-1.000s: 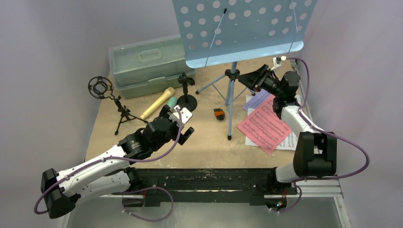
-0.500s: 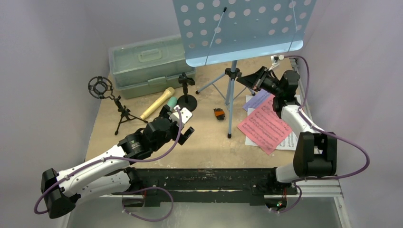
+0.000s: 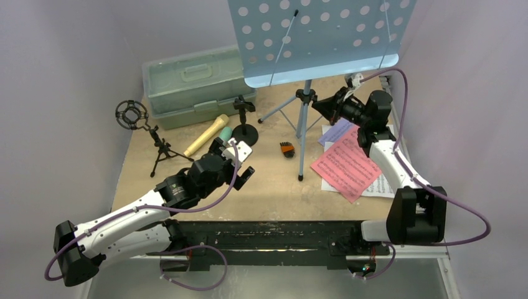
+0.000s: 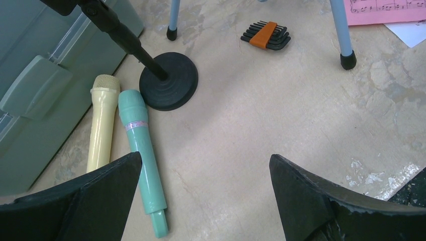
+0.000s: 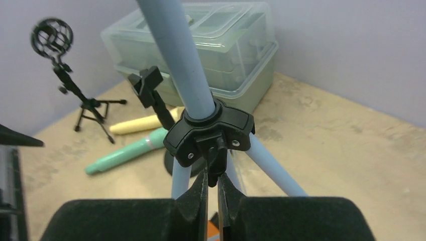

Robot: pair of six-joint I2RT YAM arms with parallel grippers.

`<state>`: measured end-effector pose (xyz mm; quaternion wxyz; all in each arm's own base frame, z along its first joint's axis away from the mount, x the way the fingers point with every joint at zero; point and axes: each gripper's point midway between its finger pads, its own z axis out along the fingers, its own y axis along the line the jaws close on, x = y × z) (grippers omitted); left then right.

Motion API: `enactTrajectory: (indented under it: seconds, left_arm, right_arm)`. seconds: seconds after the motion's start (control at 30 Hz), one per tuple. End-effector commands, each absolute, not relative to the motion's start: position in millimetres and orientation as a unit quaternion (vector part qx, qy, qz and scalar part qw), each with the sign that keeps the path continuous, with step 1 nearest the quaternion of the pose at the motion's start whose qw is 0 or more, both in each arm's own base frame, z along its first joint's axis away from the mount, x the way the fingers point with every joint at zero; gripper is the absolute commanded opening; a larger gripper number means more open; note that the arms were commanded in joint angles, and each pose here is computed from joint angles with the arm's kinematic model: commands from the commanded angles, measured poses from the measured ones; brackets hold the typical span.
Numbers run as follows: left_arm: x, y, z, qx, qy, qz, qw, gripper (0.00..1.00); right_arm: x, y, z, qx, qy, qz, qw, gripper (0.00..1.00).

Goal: Pack up the instrument practice props
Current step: Unscrew the knob on the music stand.

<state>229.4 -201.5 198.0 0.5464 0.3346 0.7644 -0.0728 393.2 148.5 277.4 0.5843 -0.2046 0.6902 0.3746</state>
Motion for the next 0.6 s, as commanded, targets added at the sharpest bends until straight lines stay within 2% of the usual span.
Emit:
enactTrajectory:
  seconds: [0.0, 0.17, 0.23, 0.3, 0.43, 0.57]
  left_arm:
    - [235, -203, 212, 0.329, 0.756, -0.072, 0.561, 0.99]
    - [235, -204, 212, 0.33, 0.757, -0.073, 0.56, 0.99]
    - [235, -203, 211, 0.33, 0.757, -0.072, 0.559, 0.99]
    - [235, -203, 211, 0.33, 0.757, -0.072, 0.56, 0.99]
    - [235, -202, 213, 0.329, 0.756, -0.071, 0.561, 0.99]
    - [234, -202, 214, 0.328, 0.755, -0.073, 0.563, 0.99]
  right_arm:
    - [394, 140, 312, -0.332, 0.608, 0.239, 0.681, 0.03]
    - [390, 142, 307, -0.382, 0.593, 0.172, 0.688, 0.05]
    - [393, 137, 307, -0.38, 0.597, 0.149, 0.69, 0.09]
    - [394, 134, 306, -0.377, 0.604, 0.14, 0.688, 0.19]
    - [388, 134, 306, -0.355, 0.624, 0.162, 0.677, 0.45]
    - [377, 136, 307, -0.319, 0.641, 0.2, 0.669, 0.59]
